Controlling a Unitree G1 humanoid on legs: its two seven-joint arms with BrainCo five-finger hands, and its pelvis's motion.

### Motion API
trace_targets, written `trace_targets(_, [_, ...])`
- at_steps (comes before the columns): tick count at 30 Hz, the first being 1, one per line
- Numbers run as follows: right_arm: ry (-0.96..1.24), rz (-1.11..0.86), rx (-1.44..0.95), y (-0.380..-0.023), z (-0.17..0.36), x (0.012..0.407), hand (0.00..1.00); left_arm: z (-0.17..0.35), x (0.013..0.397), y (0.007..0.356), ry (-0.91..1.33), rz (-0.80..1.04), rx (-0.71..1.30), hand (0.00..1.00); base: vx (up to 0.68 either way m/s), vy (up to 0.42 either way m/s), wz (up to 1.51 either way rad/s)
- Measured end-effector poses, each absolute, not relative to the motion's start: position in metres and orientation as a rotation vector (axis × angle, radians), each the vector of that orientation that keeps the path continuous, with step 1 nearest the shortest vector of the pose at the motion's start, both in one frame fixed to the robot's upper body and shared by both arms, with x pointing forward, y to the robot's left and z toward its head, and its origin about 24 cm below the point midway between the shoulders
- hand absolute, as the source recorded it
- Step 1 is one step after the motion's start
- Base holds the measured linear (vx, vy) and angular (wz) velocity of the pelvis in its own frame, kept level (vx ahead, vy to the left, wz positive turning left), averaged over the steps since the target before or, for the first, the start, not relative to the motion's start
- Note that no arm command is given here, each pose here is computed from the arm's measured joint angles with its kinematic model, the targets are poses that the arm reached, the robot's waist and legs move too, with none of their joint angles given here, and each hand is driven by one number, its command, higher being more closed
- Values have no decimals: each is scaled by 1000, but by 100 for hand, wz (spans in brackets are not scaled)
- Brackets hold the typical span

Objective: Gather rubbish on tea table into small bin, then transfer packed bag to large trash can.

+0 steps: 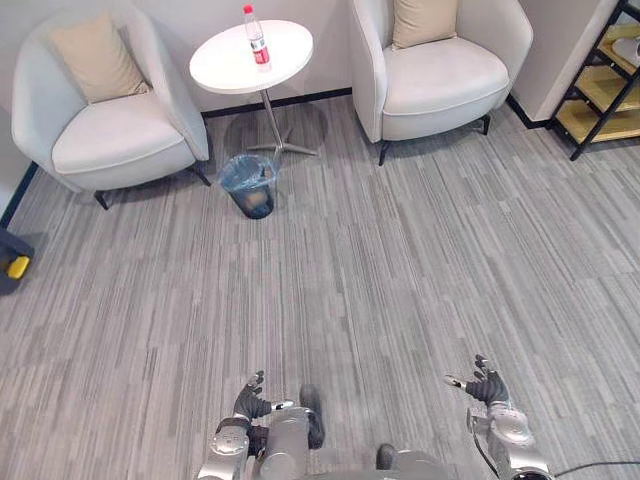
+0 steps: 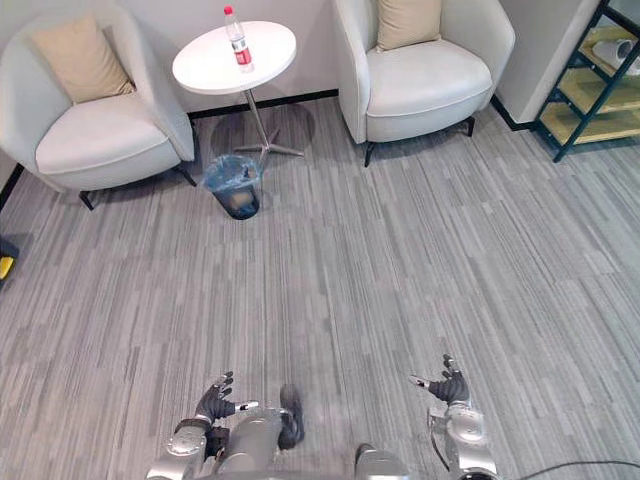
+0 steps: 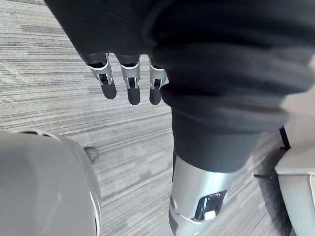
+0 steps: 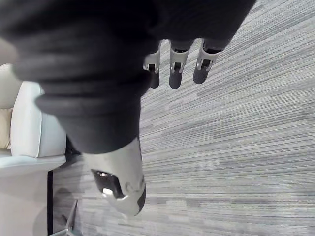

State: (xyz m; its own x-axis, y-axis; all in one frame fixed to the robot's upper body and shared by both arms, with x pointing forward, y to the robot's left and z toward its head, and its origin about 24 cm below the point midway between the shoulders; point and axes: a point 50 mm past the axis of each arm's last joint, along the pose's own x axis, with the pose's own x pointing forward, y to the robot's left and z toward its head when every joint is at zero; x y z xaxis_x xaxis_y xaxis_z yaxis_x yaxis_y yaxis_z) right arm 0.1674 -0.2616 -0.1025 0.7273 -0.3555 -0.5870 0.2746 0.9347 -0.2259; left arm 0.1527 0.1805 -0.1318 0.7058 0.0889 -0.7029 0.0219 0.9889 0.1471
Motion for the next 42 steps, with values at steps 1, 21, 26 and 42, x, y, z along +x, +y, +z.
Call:
trace_targets(1, [682, -346, -127, -261, -104, 165, 0, -133, 151, 181, 796, 39, 146, 0, 467, 321, -35])
trace_targets(21, [757, -299, -139, -251, -117, 153, 0, -140, 142, 189, 856, 50, 160, 0, 477, 12, 16])
trace_targets(26, [773, -297, -134, -248, -120, 143, 0, -139, 147, 181, 840, 69, 111, 0, 359, -231, 38])
trace_targets(42, [753, -286, -124, -244, -118, 155, 0, -142, 140, 181, 860, 89, 86, 0, 379, 125, -22])
